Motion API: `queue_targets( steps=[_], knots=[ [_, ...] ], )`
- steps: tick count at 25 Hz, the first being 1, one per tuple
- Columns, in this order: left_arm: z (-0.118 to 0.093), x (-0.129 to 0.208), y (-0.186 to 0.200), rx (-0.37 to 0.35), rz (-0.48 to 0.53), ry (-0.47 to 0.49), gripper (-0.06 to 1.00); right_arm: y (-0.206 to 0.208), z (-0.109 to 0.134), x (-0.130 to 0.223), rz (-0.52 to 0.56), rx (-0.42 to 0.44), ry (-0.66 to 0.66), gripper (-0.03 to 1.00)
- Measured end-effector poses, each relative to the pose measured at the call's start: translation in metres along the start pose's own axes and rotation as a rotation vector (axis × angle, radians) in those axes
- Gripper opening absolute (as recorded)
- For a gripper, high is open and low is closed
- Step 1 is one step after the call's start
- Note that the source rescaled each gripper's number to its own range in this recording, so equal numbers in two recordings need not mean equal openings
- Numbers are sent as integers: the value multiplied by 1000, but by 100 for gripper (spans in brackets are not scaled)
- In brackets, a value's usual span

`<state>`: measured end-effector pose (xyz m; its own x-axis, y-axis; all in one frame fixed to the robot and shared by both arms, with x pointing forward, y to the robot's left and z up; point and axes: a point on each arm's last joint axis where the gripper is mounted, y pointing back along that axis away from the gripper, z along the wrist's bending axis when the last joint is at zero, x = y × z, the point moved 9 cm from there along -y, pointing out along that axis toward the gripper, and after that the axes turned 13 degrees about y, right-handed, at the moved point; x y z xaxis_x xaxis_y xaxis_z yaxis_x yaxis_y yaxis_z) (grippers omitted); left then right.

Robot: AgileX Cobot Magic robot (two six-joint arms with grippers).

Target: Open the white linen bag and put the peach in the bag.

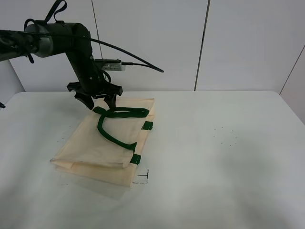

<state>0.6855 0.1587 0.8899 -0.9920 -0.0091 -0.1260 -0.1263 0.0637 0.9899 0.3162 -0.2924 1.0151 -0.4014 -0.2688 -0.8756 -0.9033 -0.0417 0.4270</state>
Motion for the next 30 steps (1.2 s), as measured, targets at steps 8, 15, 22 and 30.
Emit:
queue_targets(
  steps=[8, 15, 22, 30],
  knots=[
    [37, -12, 2, -62, -27, 50, 100, 0, 0, 0, 0, 0, 0, 100],
    [112, -15, 5, -89, 11, 211, 100, 0, 0, 0, 0, 0, 0, 100],
    [121, -3, 32, -77, 15, 232, 100, 0, 0, 0, 0, 0, 0, 100],
    [122, 59, 88, -83, 20, 221, 100, 0, 0, 0, 0, 0, 0, 100]
  ],
)
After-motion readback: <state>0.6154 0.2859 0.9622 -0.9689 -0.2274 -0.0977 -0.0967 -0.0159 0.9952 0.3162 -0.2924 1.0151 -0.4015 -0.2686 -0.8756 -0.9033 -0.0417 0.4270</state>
